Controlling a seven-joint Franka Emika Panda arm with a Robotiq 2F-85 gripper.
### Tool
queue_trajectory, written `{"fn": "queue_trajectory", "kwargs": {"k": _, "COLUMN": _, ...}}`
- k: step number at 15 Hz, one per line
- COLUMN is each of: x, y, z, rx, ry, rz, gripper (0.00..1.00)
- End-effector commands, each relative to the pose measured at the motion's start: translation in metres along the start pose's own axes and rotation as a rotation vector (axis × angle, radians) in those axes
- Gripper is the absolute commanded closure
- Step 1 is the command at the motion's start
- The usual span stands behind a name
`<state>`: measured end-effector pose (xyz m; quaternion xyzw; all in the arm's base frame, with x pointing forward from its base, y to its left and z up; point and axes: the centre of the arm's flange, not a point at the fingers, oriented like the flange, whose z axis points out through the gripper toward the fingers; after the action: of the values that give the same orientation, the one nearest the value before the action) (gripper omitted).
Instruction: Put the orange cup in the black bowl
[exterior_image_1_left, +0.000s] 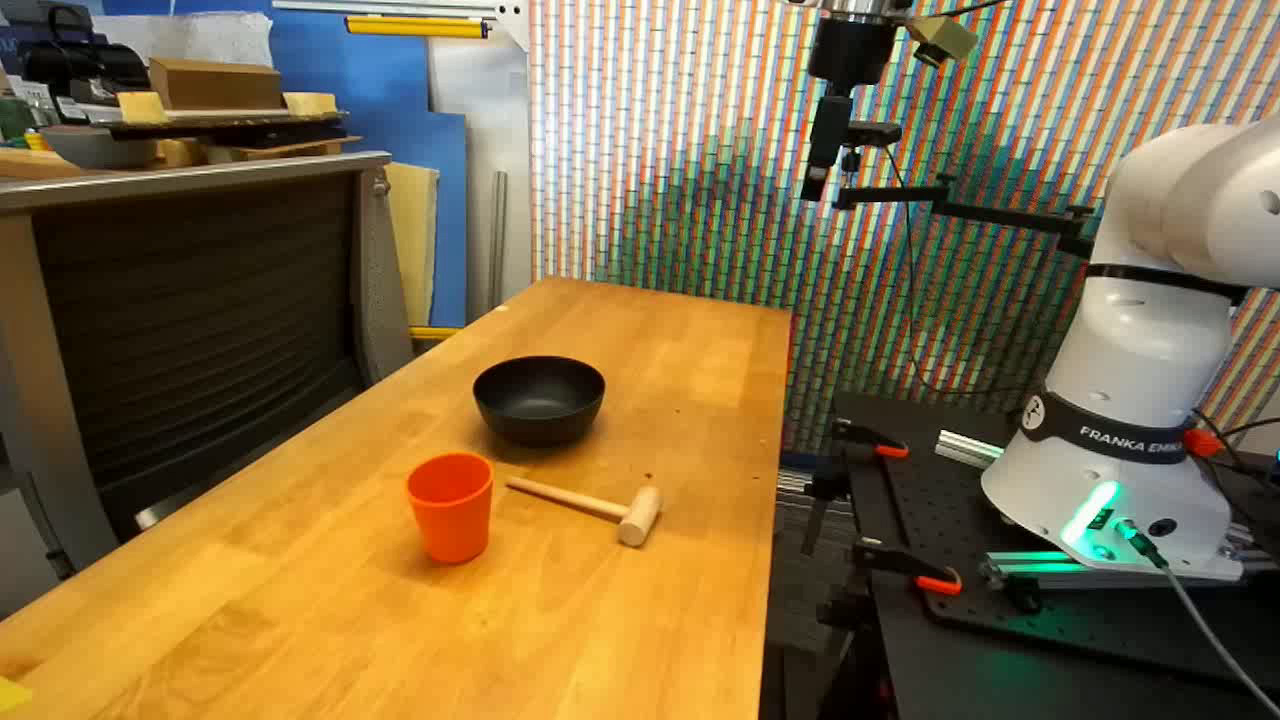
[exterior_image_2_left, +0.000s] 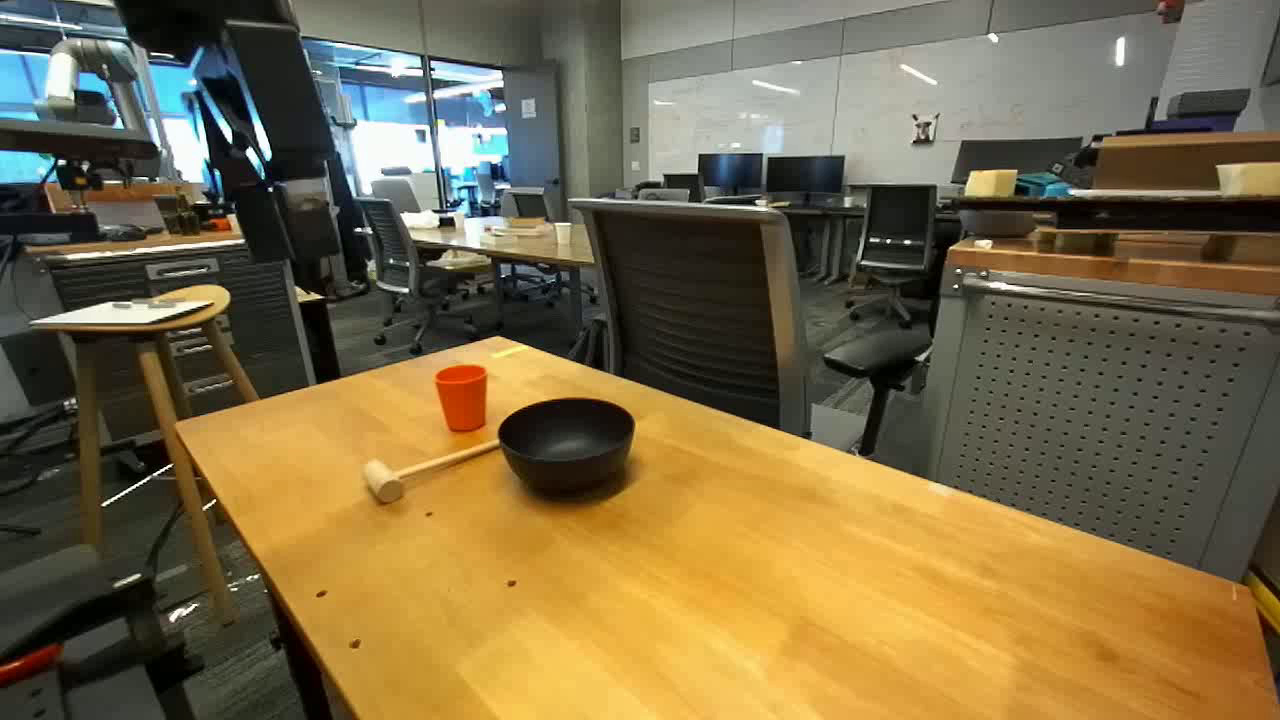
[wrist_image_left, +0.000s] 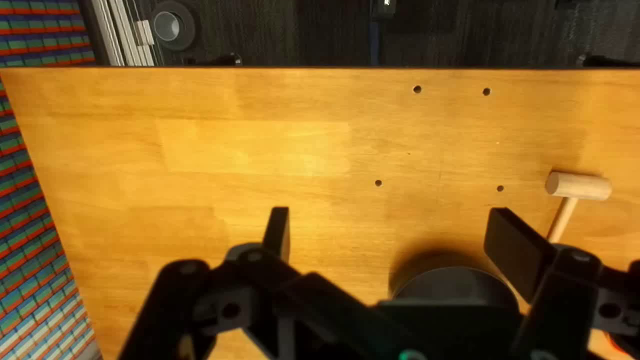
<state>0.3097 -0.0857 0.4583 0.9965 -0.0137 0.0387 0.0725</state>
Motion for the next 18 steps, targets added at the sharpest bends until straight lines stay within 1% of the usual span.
{"fn": "queue_trajectory", "kwargs": {"k": 1, "x": 0.000, "y": 0.000, "z": -0.001, "rx": 0.000, "ry": 0.002, "rz": 0.000, "gripper": 0.00}}
{"fn": "queue_trajectory", "kwargs": {"k": 4, "x": 0.000, "y": 0.000, "z": -0.002, "rx": -0.001, "ry": 0.005, "rz": 0.001, "gripper": 0.00}}
{"fn": "queue_trajectory", "kwargs": {"k": 5, "x": 0.012, "y": -0.001, "z": 0.004, "rx": -0.004, "ry": -0.009, "rz": 0.007, "gripper": 0.00}}
{"fn": "queue_trajectory", "kwargs": {"k": 7, "x": 0.052, "y": -0.017, "z": 0.022, "rx": -0.023, "ry": -0.039, "rz": -0.012, "gripper": 0.00}}
{"fn": "queue_trajectory", "kwargs": {"k": 8, "x": 0.077, "y": -0.031, "z": 0.033, "rx": -0.029, "ry": -0.038, "rz": -0.043, "gripper": 0.00}}
{"fn": "queue_trajectory", "kwargs": {"k": 11, "x": 0.112, "y": -0.071, "z": 0.051, "rx": -0.042, "ry": -0.049, "rz": -0.169, "gripper": 0.00}}
{"fn": "queue_trajectory", "kwargs": {"k": 12, "x": 0.126, "y": -0.086, "z": 0.059, "rx": -0.040, "ry": -0.062, "rz": -0.220, "gripper": 0.00}}
{"fn": "queue_trajectory", "kwargs": {"k": 18, "x": 0.207, "y": -0.178, "z": 0.102, "rx": -0.044, "ry": -0.130, "rz": -0.432, "gripper": 0.00}}
